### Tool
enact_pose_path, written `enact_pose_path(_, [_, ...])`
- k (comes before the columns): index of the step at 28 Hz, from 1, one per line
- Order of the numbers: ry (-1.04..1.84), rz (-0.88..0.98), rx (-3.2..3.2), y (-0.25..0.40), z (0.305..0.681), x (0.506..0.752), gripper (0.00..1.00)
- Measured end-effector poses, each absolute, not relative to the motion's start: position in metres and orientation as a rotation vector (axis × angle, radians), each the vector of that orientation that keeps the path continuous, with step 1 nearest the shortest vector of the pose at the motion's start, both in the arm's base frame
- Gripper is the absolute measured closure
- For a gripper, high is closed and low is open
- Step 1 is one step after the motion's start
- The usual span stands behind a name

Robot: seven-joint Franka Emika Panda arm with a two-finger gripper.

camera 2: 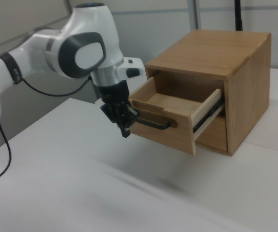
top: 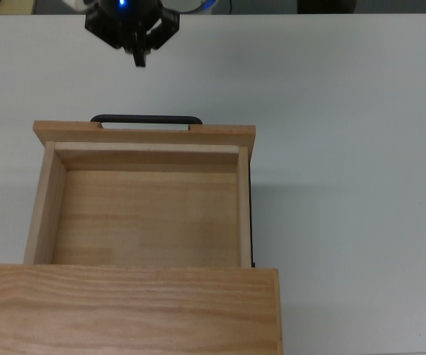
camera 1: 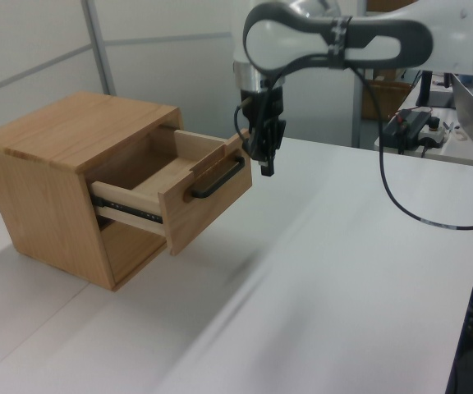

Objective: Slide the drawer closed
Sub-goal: 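Move the gripper down to the open drawer's front panel near the black handle, then push the drawer front with the gripper into the wooden cabinet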

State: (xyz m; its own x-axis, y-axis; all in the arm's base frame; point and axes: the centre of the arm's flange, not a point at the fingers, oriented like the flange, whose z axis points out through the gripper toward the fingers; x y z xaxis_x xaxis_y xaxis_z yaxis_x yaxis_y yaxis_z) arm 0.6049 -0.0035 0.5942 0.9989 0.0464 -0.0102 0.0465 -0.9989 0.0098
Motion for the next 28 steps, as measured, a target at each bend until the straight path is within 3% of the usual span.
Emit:
enact_pose_path(1, [0.084, -0.005, 3.124, -0.001, 0.587, 0.611, 0.99])
enact_pose_path(18, [0.038, 0.155, 3.059, 0.031, 0.535, 0.658, 0.99])
enact_pose_path(28, [-0.040, 0.389, 3.067, 0.032, 0.531, 0.682, 0.99])
